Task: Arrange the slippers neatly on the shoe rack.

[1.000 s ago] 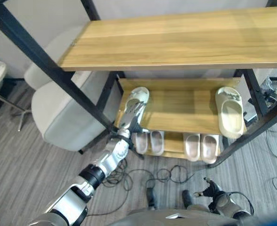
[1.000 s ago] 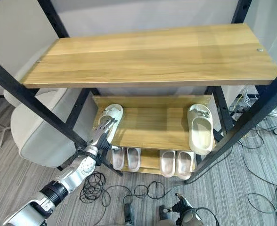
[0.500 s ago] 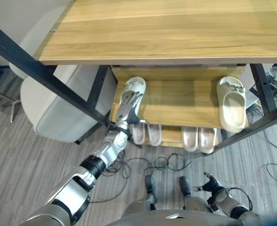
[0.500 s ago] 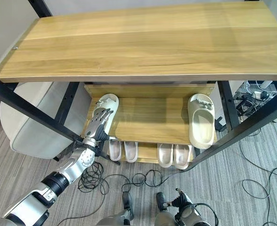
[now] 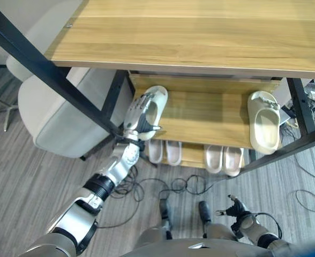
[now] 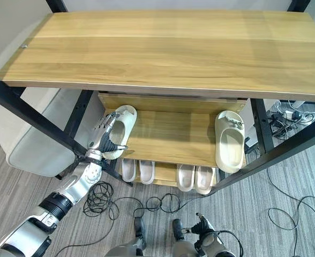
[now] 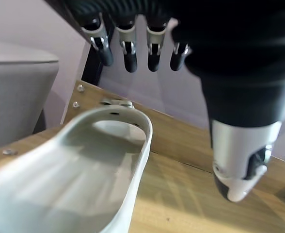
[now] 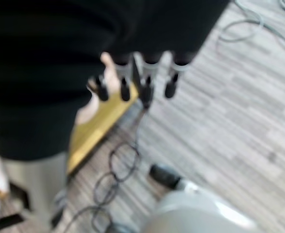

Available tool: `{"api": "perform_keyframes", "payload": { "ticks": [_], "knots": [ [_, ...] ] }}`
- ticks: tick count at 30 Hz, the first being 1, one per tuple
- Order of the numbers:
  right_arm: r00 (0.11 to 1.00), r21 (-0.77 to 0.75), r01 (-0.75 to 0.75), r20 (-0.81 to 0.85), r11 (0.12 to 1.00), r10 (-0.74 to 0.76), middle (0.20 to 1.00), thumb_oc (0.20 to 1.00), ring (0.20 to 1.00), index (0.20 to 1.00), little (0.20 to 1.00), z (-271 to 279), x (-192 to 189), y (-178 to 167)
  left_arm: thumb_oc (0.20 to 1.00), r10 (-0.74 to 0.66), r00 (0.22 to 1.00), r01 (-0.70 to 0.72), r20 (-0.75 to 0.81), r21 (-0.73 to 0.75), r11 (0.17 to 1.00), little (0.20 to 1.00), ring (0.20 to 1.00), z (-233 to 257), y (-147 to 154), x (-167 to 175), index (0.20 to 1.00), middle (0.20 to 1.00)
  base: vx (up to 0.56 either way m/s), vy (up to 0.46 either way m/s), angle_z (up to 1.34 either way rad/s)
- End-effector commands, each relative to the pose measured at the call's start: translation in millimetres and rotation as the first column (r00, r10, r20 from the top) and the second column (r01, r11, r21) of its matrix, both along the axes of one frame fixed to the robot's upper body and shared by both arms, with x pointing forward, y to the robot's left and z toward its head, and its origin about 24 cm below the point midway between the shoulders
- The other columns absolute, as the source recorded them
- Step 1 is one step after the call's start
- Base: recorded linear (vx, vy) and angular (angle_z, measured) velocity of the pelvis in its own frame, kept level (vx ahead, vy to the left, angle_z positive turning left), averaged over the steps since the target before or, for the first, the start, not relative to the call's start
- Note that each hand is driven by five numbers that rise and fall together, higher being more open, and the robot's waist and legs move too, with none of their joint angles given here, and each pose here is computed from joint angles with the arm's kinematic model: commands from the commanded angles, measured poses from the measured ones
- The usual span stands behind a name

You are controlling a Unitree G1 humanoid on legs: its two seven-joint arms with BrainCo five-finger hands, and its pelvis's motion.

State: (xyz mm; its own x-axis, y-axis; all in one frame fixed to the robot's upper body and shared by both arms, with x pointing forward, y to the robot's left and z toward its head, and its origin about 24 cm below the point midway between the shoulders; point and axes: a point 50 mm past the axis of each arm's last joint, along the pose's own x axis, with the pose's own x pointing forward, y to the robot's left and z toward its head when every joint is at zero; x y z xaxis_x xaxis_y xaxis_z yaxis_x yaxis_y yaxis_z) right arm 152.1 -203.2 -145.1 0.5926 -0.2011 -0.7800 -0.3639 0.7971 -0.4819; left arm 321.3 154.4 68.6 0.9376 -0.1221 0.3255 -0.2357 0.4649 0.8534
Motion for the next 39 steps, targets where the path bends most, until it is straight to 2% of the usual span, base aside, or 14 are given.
{"api": "perform_keyframes", "payload": {
  "ticks": [1, 17, 39],
  "knots": [
    [1.000, 0.047, 0.017, 0.018, 0.999, -0.018, 1.000, 1.000, 1.000, 1.000, 1.000, -1.3, -1.7, 8.5, 1.000, 0.039, 0.991, -0.042, 0.128, 0.020, 0.999, 1.000, 1.000, 30.1, 10.4, 16.4, 1.000, 1.000, 0.00, 0.000, 0.00],
    [0.999, 0.026, 0.022, 0.027, 0.999, -0.023, 1.000, 1.000, 1.000, 1.000, 1.000, 0.4, 4.2, 5.1, 1.000, 0.075, 0.977, -0.125, 0.201, 0.249, 0.960, 1.000, 1.000, 60.3, 27.6, 41.7, 1.000, 1.000, 0.00, 0.000, 0.00],
    [0.990, 0.009, 0.020, 0.143, 1.000, -0.021, 1.000, 1.000, 1.000, 1.000, 1.000, 14.5, 33.5, 5.2, 1.000, 0.033, 0.952, -0.180, 0.306, 0.468, 0.865, 1.000, 1.000, 90.9, 12.2, 62.5, 1.000, 1.000, 0.00, 0.001, -0.01]
  ]
}}
